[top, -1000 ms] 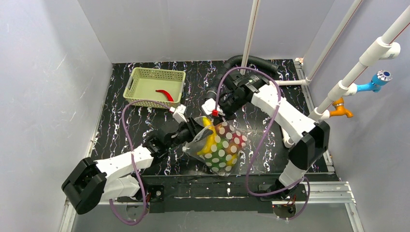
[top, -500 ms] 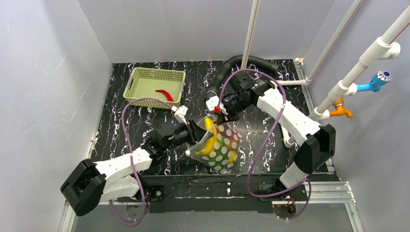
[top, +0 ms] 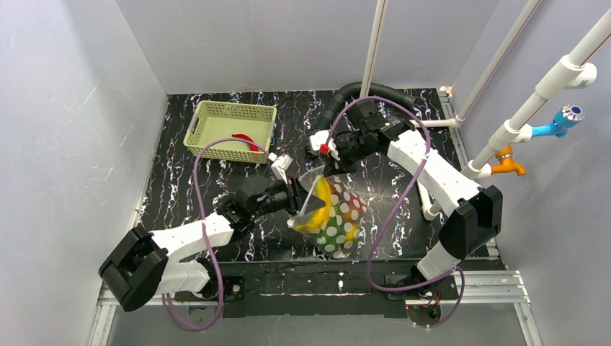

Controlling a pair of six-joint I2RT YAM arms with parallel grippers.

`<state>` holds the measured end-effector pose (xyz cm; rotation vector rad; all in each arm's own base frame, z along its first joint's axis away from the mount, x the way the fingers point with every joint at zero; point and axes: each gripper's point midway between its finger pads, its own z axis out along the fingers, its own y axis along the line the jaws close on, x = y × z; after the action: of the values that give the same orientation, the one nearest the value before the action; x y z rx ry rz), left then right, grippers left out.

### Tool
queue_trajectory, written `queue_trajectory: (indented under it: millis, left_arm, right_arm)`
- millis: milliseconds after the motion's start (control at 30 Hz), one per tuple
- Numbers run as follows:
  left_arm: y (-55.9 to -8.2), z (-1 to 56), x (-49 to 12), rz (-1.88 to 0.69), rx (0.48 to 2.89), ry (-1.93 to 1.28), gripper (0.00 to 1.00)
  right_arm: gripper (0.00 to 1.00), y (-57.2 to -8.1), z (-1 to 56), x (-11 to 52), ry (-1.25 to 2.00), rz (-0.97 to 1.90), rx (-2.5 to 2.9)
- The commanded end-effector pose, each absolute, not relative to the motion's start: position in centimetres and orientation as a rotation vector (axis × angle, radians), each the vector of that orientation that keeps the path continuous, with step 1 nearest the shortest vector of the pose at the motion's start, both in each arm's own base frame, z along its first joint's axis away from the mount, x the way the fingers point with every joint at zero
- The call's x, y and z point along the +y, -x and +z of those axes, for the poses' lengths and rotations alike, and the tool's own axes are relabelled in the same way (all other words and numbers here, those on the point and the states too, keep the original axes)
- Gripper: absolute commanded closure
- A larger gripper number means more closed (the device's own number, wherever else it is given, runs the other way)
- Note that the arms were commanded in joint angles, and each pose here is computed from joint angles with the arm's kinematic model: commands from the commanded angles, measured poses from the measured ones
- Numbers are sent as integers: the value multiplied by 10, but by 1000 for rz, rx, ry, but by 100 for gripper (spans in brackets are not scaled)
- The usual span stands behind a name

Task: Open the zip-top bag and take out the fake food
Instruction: Pick up the fake fruit from the zipper food storage bag.

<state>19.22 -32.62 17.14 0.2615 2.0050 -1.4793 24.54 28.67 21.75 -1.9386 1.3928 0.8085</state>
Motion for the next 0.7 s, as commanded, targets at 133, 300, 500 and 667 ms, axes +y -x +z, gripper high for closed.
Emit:
queue_trajectory:
  millis: [133,300,500,667]
  left_arm:
    - [-192,215,-302,-1387,1799,-359,100]
    - [-215,214,-286,-1327,1795,-204,100]
    - [-245,229,-268,-1332,1692,75,100]
    - [-257,259,-263,-1426,1549,211,100]
  right_arm:
    - [99,-253,224,270,1869,769,1376]
    - [99,-224,231,273,1887,904,1282]
    - [99,-204,218,276,1938,954,1250]
    - [99,-202,204,281,1958,945,1277]
